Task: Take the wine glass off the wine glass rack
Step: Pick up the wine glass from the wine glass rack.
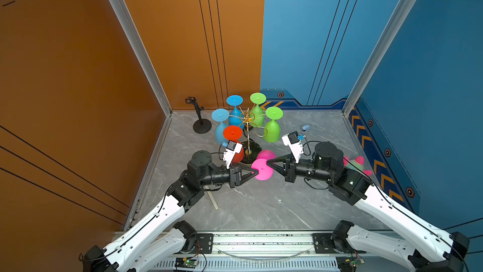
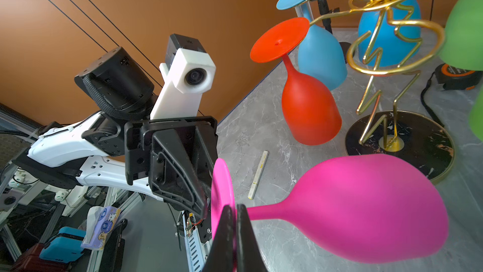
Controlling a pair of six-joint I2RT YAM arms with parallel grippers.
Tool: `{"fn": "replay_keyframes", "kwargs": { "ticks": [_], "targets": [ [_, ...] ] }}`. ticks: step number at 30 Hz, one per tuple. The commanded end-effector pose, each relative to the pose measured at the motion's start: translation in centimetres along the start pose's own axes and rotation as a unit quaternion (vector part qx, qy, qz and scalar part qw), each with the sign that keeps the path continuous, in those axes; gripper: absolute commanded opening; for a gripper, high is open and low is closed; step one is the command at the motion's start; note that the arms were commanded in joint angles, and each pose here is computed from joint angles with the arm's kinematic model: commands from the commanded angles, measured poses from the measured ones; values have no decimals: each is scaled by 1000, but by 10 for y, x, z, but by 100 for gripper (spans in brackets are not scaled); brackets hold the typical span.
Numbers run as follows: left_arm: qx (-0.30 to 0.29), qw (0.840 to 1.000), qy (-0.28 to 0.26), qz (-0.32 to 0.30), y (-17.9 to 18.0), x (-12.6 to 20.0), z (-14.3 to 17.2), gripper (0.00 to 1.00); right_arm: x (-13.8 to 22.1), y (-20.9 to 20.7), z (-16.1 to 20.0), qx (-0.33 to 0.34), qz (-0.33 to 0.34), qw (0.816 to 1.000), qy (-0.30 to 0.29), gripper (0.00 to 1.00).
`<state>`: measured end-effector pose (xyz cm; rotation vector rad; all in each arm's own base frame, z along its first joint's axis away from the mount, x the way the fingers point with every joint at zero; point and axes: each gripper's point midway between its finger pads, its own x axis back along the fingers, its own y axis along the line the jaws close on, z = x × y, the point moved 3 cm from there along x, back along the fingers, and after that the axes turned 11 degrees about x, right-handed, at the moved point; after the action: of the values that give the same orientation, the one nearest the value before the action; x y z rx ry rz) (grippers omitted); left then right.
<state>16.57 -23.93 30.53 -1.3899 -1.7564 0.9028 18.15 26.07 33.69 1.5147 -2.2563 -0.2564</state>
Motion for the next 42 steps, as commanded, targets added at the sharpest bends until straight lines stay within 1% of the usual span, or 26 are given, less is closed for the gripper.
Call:
{"fn": "replay_keyframes", "kwargs": {
  "ticks": [1, 9, 13, 17, 21, 26, 30, 32, 34, 36, 38, 39, 40, 42],
  "targets": [
    [-16, 999, 15, 27, -11, -2, 4, 17, 1, 0, -3, 2, -7, 1000, -12, 0],
    [-14, 999, 17, 32, -11, -4, 4, 8, 3, -4, 1, -3, -4, 1000, -10, 0],
    [-14, 999, 17, 34, -11, -5, 4, 1, 5, -5, 2, -6, -1, 1000, -9, 0],
    [-12, 999, 16, 31, -9, -6, 3, 0, 8, -5, 3, -5, 1, 1000, -5, 6],
    [-10, 999, 20, 32, -8, -8, 4, 0, 13, -5, 5, -2, 7, 1000, 4, 18],
    [-24, 998, 36, 39, -9, -11, 9, 0, 29, -6, 6, 3, 29, 999, 14, 43],
    [-48, 997, 54, 42, -8, -20, 18, 0, 51, -24, 3, -17, 80, 997, 6, 62],
    [-61, 996, 55, 24, -1, -25, 22, 0, 61, -33, 2, -37, 104, 994, 3, 68],
    [-92, 994, 56, -13, 11, -28, 29, 0, 70, -47, 2, -67, 137, 988, 5, 71],
    [-145, 985, 69, -56, 20, -30, 39, 0, 79, -63, 5, -102, 172, 980, 14, 72],
    [-205, 969, 86, -105, 30, -31, 49, 0, 85, -79, 10, -132, 203, 970, 29, 73],
    [-236, 959, 91, -129, 33, -31, 52, 0, 87, -86, 13, -145, 216, 965, 39, 73],
    [-255, 948, 105, -159, 42, -29, 58, 0, 88, -92, 16, -155, 220, 962, 50, 74],
    [-287, 931, 115, -196, 52, -30, 61, 0, 85, -100, 22, -176, 220, 957, 75, 76]
  ]
}}
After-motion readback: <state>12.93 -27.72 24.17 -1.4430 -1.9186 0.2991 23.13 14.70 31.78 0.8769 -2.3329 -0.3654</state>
